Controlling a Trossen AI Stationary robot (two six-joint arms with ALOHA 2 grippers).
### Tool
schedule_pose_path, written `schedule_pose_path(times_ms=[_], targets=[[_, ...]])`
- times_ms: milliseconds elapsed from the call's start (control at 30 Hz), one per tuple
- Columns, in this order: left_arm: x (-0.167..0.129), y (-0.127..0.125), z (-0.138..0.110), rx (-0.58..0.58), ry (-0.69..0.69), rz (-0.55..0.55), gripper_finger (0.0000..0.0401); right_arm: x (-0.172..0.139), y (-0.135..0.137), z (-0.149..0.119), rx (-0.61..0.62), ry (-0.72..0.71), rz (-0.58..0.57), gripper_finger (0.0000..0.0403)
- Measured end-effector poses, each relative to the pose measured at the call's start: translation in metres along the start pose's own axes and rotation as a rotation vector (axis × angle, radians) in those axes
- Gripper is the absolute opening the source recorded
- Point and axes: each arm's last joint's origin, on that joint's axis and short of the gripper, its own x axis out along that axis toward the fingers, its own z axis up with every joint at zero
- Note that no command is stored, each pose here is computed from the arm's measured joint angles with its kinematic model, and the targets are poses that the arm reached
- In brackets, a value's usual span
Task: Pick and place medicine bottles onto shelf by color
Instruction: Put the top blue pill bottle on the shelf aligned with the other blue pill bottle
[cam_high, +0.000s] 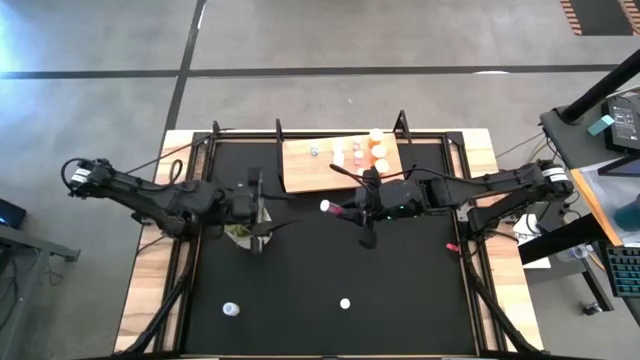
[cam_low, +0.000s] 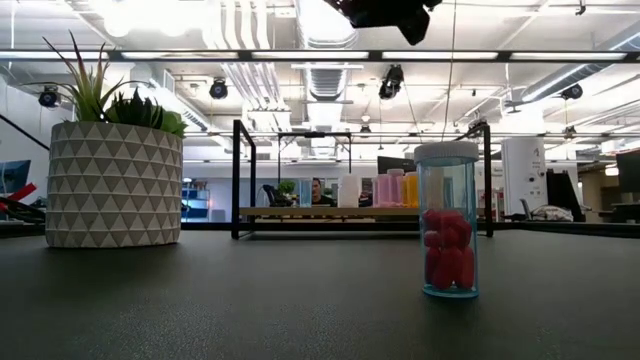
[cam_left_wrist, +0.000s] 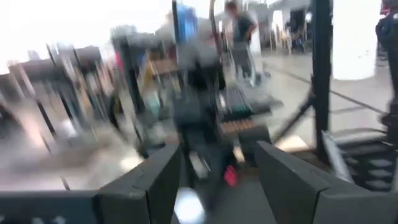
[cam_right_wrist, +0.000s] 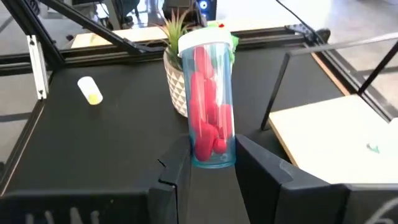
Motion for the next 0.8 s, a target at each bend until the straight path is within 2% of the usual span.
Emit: schedule_pose_path(times_ms=[67,100,233,533,800], targets=[[0.000,0.001,0.008,0.088,-0.082,0.020,0.0190,0.000,0.000,0.001,-0.008,-0.009,0.001,0.0100],[0.000,0.002,0.011,0.096,-0.116,0.029,0.0190,0.000,0.000,0.001,-0.014,-0.009,0.001,0.0100],[0.001,0.004,0.021,0.035,-0.222,0.061,0.0190,0.000,0.000,0.001,-0.026,-0.010,0.001,0.0100],[0.009,0.000,0.014,0.038,-0.191,0.074,0.0190,-0.001,0.000,0.005,-0.062,-0.030,0.003,0.0100],[0.009,0.002,0.014,0.016,-0.165,0.138,0.0190,-0.009,-0.003,0.020,-0.177,-0.032,-0.010,0.0100]])
